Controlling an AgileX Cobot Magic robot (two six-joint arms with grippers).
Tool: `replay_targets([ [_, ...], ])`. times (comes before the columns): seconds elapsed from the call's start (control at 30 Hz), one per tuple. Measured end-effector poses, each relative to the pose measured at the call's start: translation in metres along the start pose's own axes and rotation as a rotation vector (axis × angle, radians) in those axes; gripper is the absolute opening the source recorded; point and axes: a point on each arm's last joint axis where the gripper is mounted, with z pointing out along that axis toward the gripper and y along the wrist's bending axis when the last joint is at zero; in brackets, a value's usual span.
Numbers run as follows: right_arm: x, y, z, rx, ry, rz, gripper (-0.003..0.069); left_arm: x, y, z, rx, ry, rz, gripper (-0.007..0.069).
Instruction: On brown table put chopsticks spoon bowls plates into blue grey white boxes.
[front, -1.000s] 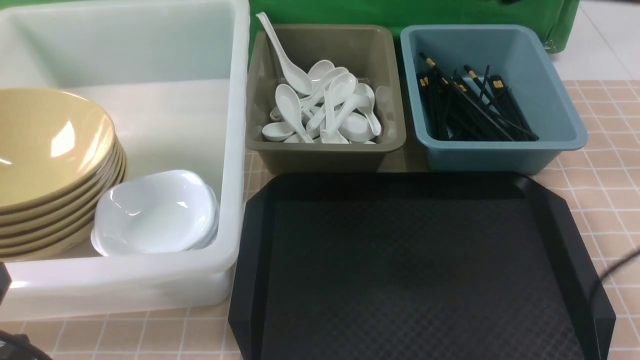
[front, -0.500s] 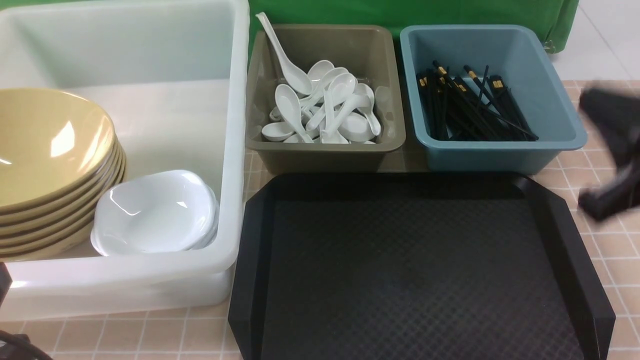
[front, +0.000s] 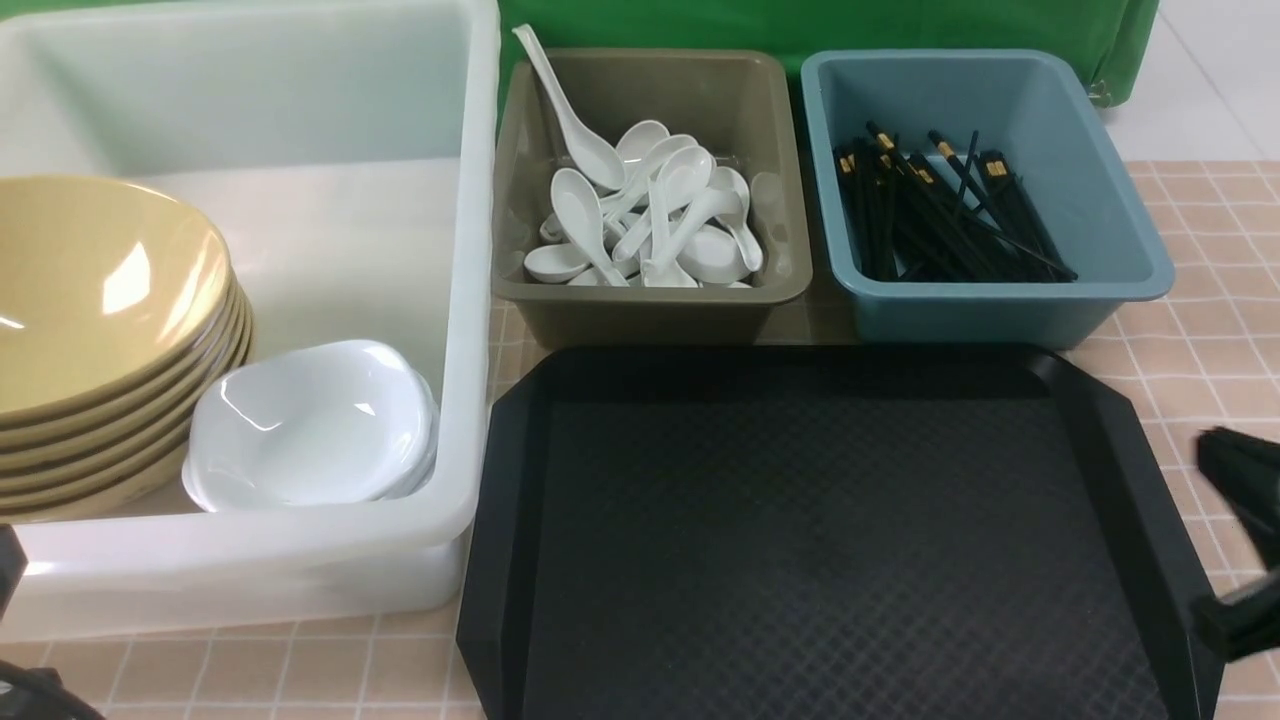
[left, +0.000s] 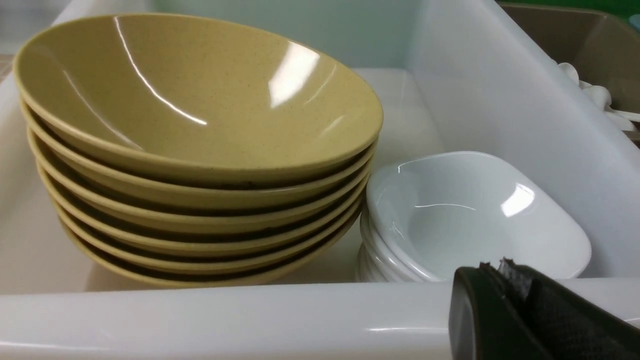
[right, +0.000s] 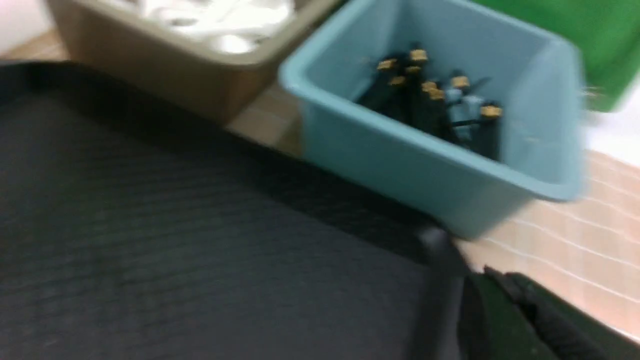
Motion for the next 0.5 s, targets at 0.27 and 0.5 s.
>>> replay_targets([
  [0.27, 0.025, -0.005, -0.042, 0.157, -0.244, -0.031, 0.0043, 0.0, 0.0, 0.0, 0.001, 0.0, -0.002, -0.0009],
  [0.5, 0.044, 0.0, -0.066, 0.19, -0.27, 0.027, 0.0047, 0.0, 0.0, 0.0, 0.004, 0.0, -0.006, -0.0009],
])
